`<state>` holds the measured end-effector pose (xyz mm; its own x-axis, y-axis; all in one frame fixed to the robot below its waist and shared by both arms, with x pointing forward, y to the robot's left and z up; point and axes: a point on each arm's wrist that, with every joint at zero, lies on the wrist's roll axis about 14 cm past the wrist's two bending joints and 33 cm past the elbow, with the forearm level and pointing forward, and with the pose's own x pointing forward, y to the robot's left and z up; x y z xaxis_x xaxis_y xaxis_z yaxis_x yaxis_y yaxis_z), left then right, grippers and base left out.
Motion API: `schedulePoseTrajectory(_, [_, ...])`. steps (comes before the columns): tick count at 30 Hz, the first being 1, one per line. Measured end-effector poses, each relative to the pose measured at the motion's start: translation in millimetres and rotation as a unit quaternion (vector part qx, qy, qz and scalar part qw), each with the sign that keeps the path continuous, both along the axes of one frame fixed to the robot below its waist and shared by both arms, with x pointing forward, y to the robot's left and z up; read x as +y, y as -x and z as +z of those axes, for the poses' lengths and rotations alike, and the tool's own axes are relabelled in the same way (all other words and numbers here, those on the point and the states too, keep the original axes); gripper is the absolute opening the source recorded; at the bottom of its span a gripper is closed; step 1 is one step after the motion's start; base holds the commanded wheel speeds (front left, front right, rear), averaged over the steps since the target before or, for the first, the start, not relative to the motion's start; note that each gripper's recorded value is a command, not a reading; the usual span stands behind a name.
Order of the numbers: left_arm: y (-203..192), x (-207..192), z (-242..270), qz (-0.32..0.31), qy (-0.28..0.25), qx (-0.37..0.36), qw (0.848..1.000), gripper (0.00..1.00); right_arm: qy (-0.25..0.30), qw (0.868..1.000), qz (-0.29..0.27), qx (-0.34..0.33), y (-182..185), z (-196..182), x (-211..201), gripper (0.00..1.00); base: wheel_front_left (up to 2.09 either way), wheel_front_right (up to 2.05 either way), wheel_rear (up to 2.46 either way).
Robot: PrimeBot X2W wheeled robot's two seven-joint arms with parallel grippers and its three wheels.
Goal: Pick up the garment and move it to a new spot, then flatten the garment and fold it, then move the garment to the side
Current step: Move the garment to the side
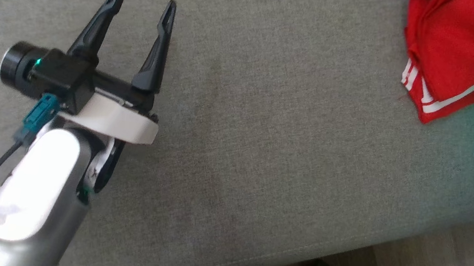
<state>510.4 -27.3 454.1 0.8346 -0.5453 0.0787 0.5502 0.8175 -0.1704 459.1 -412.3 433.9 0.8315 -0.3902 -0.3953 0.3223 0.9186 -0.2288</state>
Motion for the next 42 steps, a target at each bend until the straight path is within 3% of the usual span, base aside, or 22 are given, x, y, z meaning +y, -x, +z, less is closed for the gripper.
schedulePoseTrajectory(7, [-9.2,-8.1,-17.8,-0.012,0.004,0.011,1.0,1.0,0.003,1.0,-0.008,-0.013,-21.6,-15.2,0.8,0.0,0.0,0.0,0.0])
schedulePoseTrajectory(8, [-9.9,-8.0,-20.0,-0.013,0.003,0.013,1.0,1.0,0.002,1.0,-0.005,-0.017,-26.0,-16.5,2.5,0.08,0.0,0.0,0.0])
schedulePoseTrajectory(9, [-10.2,-7.5,-22.2,-0.012,0.002,0.015,1.0,1.0,0.004,1.0,-0.004,-0.017,-28.9,-18.4,3.2,0.36,0.0,0.0,0.0])
schedulePoseTrajectory(10, [-10.3,-6.0,-24.4,-0.011,0.001,0.018,1.0,1.0,0.004,1.0,-0.002,-0.017,-31.6,-20.4,4.0,0.94,0.0,0.0,0.0])
schedulePoseTrajectory(11, [-10.4,-4.3,-26.5,-0.009,-0.001,0.02,1.0,1.0,0.005,1.0,0.001,-0.021,-34.3,-21.5,5.3,1.0,0.0,0.0,0.0])
schedulePoseTrajectory(17, [-11.3,6.1,-24.7,0.004,-0.009,0.015,1.0,1.0,0.006,1.0,0.005,-0.027,-37.4,-26.6,9.3,1.0,0.0,0.0,0.0])
schedulePoseTrajectory(23, [-12.3,21.6,-4.6,0.033,-0.012,-0.004,0.999,1.0,-0.002,0.997,-0.01,-0.075,-34.1,-3.3,11.0,1.0,0.0,0.0,0.0])
schedulePoseTrajectory(30, [11.3,46.1,1.0,0.066,-0.023,0.011,0.997,1.0,-0.028,0.995,-0.013,-0.097,12.7,-1.3,42.0,1.0,0.0,0.0,0.0])
schedulePoseTrajectory(42, [57.3,97.1,33.9,0.144,-0.034,0.004,0.989,1.0,-0.067,0.975,0.097,-0.19,55.1,67.1,143.1,1.0,0.0,0.0,0.0])
